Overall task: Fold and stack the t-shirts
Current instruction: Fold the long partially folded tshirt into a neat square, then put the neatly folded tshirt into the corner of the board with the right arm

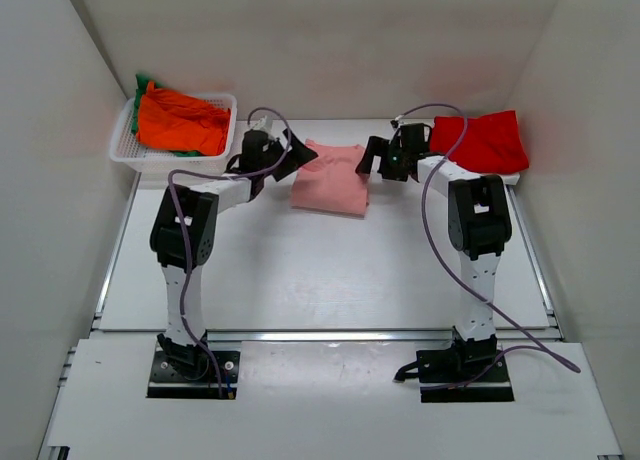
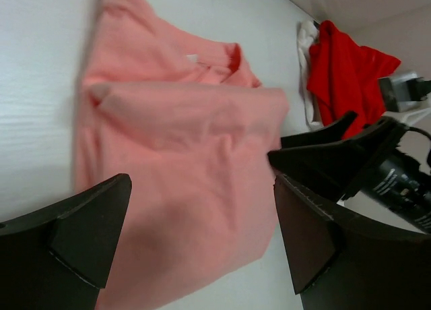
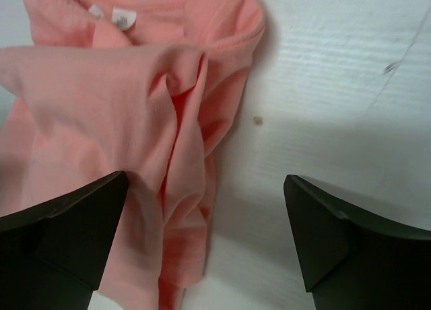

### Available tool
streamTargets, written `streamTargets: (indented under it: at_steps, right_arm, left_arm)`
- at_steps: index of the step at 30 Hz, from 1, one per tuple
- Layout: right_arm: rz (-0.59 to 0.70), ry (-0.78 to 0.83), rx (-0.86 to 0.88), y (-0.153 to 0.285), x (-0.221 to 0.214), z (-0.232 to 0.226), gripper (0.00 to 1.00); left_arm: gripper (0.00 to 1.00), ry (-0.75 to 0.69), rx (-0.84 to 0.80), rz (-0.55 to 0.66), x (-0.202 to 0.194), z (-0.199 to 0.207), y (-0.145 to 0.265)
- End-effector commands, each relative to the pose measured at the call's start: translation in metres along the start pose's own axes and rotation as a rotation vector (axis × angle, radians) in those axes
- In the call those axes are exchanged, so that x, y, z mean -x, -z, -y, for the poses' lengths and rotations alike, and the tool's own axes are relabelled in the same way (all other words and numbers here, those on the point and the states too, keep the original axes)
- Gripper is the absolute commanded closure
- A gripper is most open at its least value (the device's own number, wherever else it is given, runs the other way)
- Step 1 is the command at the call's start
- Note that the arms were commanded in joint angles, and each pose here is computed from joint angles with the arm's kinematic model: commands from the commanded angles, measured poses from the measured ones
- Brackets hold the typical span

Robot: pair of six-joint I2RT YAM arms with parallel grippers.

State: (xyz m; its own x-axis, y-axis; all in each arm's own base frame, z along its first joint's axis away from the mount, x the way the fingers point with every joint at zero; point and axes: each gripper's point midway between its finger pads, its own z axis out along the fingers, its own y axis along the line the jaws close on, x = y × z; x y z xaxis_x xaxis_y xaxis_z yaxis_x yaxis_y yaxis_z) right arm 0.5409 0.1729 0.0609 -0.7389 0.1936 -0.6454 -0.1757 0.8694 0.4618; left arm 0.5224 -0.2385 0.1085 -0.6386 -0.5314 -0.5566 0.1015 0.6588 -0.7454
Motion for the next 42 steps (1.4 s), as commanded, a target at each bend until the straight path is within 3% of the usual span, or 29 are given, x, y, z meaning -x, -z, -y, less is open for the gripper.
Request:
streamTargets:
  at_steps: [1,8,11,12,14,15,16,17,23,28,35,42]
  right_arm:
    - [-0.010,-0.028,0.103,0.003,0.003,-0.037,0.00]
    - [-0.265,-0.155,0.268,-0.023,-0.029,-0.057,0.01]
    - [-0.301,-0.159,0.316,-0.026,-0.043,-0.067,0.03]
    - [-0.308,-0.169,0.320,-0.025,-0.047,-0.068,0.13]
    - [-0.309,-0.188,0.344,-0.023,-0.050,-0.067,0.51]
    - [-0.304,-0.203,0.354,-0.024,-0.050,-0.063,0.62]
    - [-0.304,-0.215,0.364,-0.023,-0.051,-0.063,0.86]
    - [-0.293,-0.217,0.368,-0.023,-0.047,-0.062,0.99]
    - [-0.222,-0.101,0.286,-0.021,-0.008,-0.042,1.00]
    - [-0.154,0.070,0.190,-0.006,0.029,-0.025,1.00]
    - [0.036,0.175,0.155,0.051,0.106,-0.013,1.00]
    - [0.166,0.374,-0.051,0.125,0.178,0.038,1.00]
  left_arm:
    - [0.01,-0.047,0.064,-0.039,-0.007,0.004,-0.021]
    - [0.01,0.038,0.196,-0.140,-0.017,-0.028,-0.061]
    - [0.01,0.047,0.207,-0.155,-0.014,-0.033,-0.073]
    - [0.01,0.060,0.207,-0.141,-0.008,-0.032,-0.076]
    - [0.01,0.073,0.181,-0.136,-0.005,-0.025,-0.082]
    - [0.01,0.088,0.180,-0.129,-0.002,-0.029,-0.087]
    - [0.01,0.089,0.163,-0.122,0.001,-0.023,-0.089]
    - [0.01,0.094,0.148,-0.116,0.005,-0.019,-0.092]
    - [0.01,0.127,0.119,0.013,0.061,-0.010,-0.077]
    - [0.02,0.160,0.015,0.095,0.087,0.014,-0.023]
    - [0.02,0.182,-0.015,0.050,0.046,0.006,0.038]
    - [0.01,0.172,0.020,-0.042,0.006,-0.012,0.061]
